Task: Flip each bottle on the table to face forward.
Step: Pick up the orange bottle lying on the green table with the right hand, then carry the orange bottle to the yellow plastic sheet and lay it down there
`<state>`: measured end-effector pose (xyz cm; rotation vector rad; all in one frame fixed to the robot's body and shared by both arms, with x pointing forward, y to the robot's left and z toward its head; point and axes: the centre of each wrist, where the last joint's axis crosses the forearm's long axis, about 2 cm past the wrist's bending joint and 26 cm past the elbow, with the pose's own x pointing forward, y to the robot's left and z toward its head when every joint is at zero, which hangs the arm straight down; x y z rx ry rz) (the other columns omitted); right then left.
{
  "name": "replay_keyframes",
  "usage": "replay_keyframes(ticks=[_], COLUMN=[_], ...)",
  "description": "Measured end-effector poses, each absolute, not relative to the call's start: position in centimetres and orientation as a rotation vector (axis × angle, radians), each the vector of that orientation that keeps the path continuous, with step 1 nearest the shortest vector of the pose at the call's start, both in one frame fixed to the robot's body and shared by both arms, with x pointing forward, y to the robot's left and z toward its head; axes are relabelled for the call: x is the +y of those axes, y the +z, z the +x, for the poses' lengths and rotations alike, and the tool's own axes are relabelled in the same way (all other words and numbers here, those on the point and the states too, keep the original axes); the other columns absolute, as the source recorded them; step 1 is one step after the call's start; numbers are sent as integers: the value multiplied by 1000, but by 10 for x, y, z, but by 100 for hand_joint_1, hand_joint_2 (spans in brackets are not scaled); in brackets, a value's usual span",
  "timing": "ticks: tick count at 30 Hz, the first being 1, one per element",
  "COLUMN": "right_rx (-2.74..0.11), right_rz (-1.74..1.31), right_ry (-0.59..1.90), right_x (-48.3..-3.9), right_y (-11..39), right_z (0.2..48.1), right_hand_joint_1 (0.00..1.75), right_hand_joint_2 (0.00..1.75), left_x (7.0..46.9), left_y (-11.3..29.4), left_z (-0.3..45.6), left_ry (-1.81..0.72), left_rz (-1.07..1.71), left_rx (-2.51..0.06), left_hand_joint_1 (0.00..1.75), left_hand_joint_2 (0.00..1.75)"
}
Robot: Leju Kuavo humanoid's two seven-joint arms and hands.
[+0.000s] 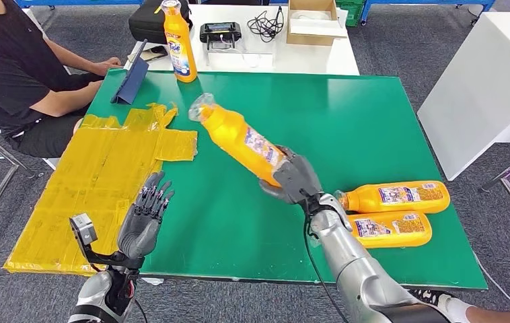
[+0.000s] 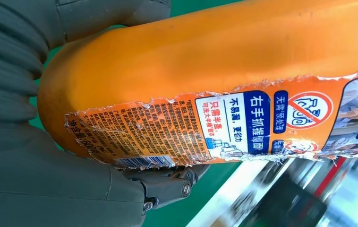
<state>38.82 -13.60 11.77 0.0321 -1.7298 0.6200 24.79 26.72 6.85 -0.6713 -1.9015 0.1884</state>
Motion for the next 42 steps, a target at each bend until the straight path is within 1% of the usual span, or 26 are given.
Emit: replay_keyframes(ticks=[7,13,28,34,38,42], right_rx=[-1776,-1796,-1744,-1712,-1701,-1704], right_rz=[86,156,271,347,375,377], right_ry=[872,975,1178,1207,1217,1232], right_x=[-73,-39,4,14,18,21], right_y=[123,121,123,120,124,130], right_z=[356,327,291,278,278,281], right_hand_joint_1=[175,175,175,175,175,175], right_hand_joint_2=[175,175,175,175,175,175], left_x=[255,254,254,254,258,259], left_y=[72,70,69,70,78,91], left_z=[229,220,220,219,222,225], left_ry=[216,234,298,394,464,460], left_rz=[-672,-668,-708,-774,-816,-802], left_rx=[-1914,-1911,-1913,-1935,-1974,-2009], left_hand_joint_1=[0,0,0,0,0,0], left_hand_joint_2=[175,175,175,175,175,175])
